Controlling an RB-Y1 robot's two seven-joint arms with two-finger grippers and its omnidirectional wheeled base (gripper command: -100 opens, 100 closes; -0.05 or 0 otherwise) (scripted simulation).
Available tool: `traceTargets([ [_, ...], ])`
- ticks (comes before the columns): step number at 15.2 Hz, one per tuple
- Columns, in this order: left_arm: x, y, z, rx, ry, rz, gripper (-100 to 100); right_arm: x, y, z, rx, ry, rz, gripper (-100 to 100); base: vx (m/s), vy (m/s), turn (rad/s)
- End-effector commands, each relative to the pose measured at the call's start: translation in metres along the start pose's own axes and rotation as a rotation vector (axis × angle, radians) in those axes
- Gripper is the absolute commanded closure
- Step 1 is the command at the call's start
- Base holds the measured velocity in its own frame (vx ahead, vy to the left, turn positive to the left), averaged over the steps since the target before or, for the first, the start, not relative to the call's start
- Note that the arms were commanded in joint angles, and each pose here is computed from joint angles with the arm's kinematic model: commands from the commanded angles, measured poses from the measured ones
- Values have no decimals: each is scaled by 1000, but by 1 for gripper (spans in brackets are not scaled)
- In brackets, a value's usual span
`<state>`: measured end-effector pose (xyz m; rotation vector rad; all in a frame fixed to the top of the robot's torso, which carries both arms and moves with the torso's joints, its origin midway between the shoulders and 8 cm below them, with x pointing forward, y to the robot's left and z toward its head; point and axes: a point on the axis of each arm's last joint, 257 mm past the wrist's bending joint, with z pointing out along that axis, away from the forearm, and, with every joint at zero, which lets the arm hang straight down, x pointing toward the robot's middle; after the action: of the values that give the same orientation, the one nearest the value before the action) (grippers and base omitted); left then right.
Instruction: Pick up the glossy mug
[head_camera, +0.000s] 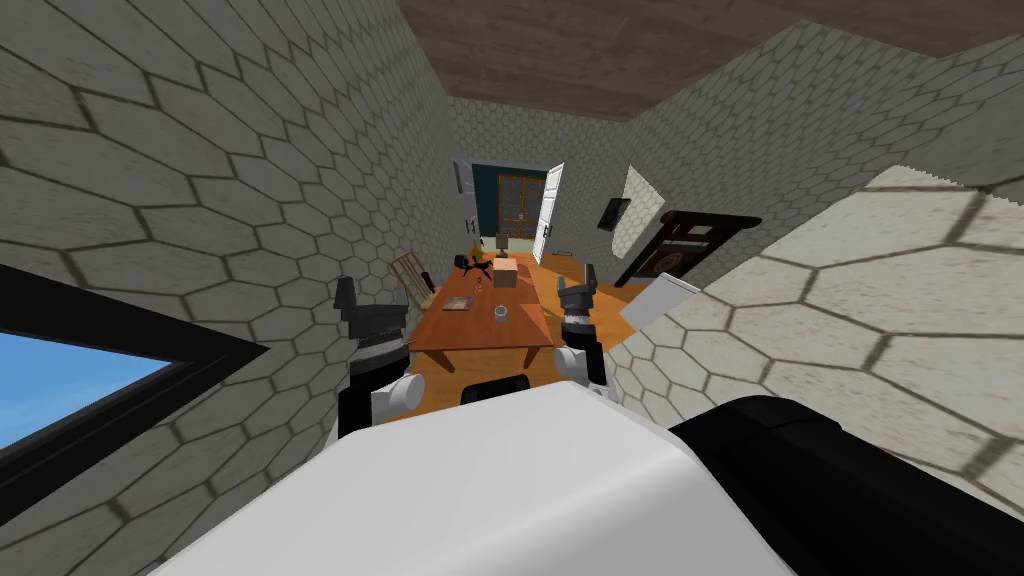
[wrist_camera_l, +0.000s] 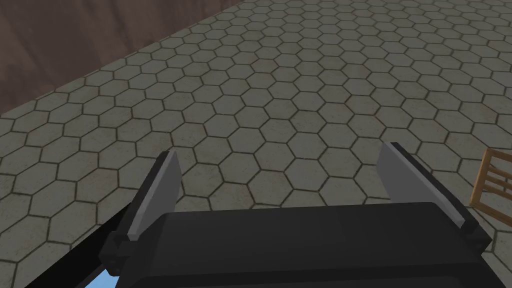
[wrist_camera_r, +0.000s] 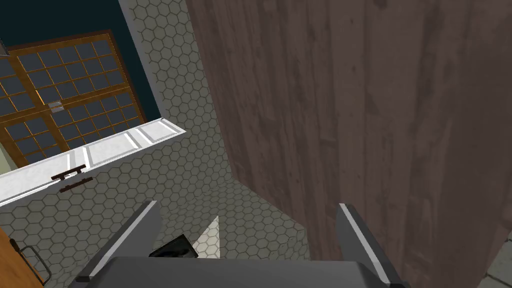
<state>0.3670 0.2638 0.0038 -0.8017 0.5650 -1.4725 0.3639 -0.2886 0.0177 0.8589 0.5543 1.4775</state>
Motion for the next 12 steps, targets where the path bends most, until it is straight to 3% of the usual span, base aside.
traceTargets([
  [1, 0, 0, 0, 0, 0, 0, 0, 5, -8, -2, 22, 42, -31, -100, -18, 4, 49],
  [6, 0, 0, 0, 0, 0, 0, 0, 11, -25, -8, 67, 113, -89, -100, -39, 17, 66],
  [12, 0, 0, 0, 0, 0, 0, 0, 17, -65, -27, 166, 242, -208, -100, -51, 23, 119],
])
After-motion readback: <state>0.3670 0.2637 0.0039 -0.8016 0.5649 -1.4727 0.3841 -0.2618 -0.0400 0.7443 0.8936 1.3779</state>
